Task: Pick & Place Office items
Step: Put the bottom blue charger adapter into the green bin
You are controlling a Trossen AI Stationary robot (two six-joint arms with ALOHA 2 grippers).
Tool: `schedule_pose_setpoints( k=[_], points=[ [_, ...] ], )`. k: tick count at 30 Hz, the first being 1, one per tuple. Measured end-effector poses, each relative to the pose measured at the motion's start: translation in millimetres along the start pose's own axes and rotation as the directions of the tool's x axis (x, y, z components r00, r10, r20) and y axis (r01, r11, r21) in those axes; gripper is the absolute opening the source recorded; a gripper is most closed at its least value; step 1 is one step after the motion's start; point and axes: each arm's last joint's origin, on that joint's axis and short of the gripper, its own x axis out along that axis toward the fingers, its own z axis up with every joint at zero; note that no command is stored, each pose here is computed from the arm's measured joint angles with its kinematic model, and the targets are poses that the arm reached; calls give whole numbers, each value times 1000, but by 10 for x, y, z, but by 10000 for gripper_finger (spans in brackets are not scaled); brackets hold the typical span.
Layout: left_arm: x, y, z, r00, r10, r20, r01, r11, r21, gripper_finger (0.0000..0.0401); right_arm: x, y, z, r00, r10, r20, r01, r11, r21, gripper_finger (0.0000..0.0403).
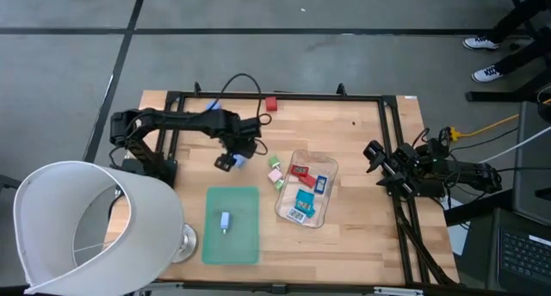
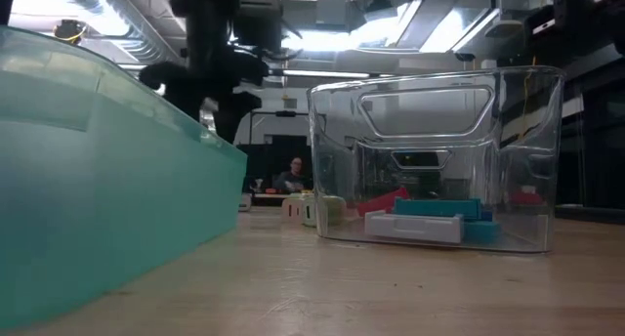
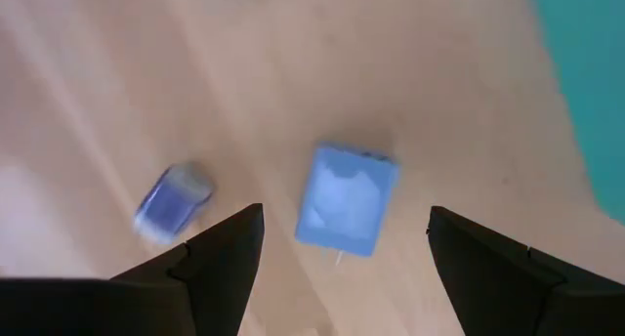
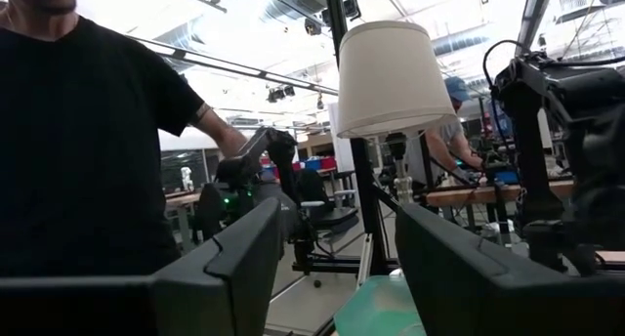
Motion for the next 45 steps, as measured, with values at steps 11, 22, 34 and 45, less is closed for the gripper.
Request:
schedule_pose_setpoints(
  k=[11,22,34,45],
  points=[
    [238,40,-213,997,-79,12,79,996,-44,311,0,0,1,1000,0,0,0,1000,19,201],
    [441,49,-276,1000,5,26,-5,1000,28,332,0,-1,2,1000,-5,3,5,1000,22,201],
    [689,60,-221,997,-79,15,78,995,70,333,0,-2,2,1000,-7,3,7,999,48,201],
    [943,80,-174,993,-113,-27,107,980,-166,209,0,-2,2,1000,-7,3,7,999,49,200]
  ],
)
